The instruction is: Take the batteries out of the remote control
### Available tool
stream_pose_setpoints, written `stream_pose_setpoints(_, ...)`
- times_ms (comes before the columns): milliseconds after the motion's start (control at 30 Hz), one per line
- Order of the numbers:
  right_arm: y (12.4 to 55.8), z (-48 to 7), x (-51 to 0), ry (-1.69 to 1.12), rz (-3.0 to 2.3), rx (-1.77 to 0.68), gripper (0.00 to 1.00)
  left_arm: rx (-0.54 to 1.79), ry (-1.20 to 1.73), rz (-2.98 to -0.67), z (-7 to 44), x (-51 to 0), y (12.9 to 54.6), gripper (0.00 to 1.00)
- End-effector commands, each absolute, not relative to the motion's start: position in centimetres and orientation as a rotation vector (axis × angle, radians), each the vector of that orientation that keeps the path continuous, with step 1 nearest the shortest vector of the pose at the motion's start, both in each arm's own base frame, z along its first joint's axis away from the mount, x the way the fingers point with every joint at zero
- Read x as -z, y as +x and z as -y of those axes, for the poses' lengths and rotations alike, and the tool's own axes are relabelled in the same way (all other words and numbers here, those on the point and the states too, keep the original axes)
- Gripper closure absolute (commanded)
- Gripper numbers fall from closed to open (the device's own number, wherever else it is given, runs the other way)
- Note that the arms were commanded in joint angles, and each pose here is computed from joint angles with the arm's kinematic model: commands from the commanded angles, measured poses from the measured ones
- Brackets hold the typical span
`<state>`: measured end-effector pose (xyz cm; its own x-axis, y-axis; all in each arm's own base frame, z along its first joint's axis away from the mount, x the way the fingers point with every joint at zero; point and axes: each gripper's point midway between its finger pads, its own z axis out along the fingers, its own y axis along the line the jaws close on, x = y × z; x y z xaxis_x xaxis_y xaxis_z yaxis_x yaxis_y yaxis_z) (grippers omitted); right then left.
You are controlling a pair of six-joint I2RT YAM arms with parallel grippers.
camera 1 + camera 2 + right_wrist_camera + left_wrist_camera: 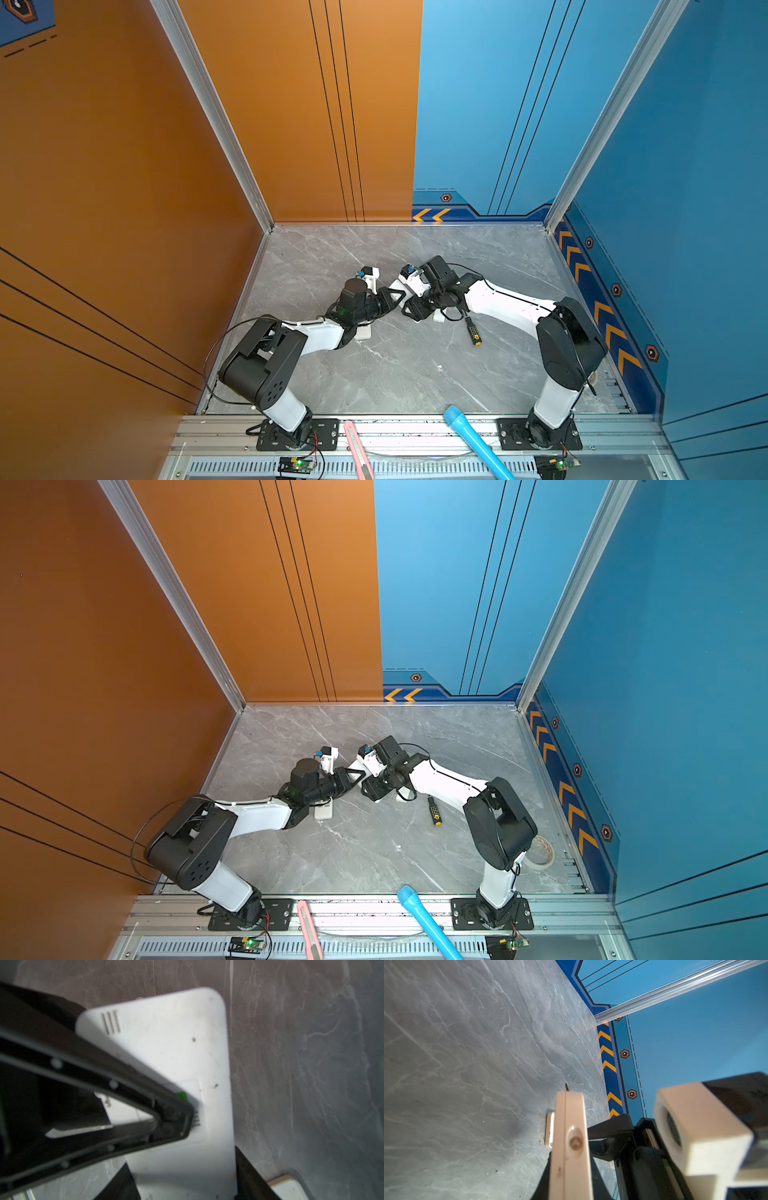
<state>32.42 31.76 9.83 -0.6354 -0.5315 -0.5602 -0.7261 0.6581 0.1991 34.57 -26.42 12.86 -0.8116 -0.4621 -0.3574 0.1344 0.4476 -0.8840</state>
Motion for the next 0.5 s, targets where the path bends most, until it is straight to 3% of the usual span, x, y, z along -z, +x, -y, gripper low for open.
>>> stream_pose_setpoints(0, 33.0, -31.3, -10.3, -0.980, -2.396, -0.487, 0.57, 1.423, -0.276, -2.027, 26.0, -15.1, 34.7, 1.00)
stream_pose_setpoints(100, 32.8, -31.3, -10.0, -0.991, -2.425, -0.477, 0.61, 1.441, -0.286, -2.006, 25.8, -15.6, 34.5, 0.98)
stream_pose_setpoints(167, 32.9, -31.2, -10.1, -0.987, -2.422, -0.467, 0.63, 1.442, -0.305, -2.003, 25.6, -15.6, 34.4, 0.89)
stream_pose_setpoints(233, 33.0, -31.0, -10.4, -0.975, -2.419, -0.453, 0.67, 1.453, -0.329, -1.996, 25.2, -15.8, 34.3, 0.60)
stream_pose_setpoints(333, 32.3, -31.2, -10.6, -1.028, -2.390, -0.401, 0.69, 1.451, -0.453, -1.972, 22.8, -15.7, 34.2, 0.32)
stream_pose_setpoints(367, 32.2, -30.9, -10.5, -1.046, -2.390, -0.384, 0.69, 1.446, -0.501, -1.957, 21.7, -15.7, 34.1, 0.09)
stream_pose_setpoints(400, 32.2, -30.5, -10.2, -1.061, -2.395, -0.364, 0.69, 1.439, -0.556, -1.934, 20.2, -16.0, 34.0, 0.02)
stream_pose_setpoints(467, 31.7, -30.0, -9.7, -1.117, -2.401, -0.333, 0.69, 1.377, -0.672, -1.958, 17.3, -15.8, 33.6, 0.02)
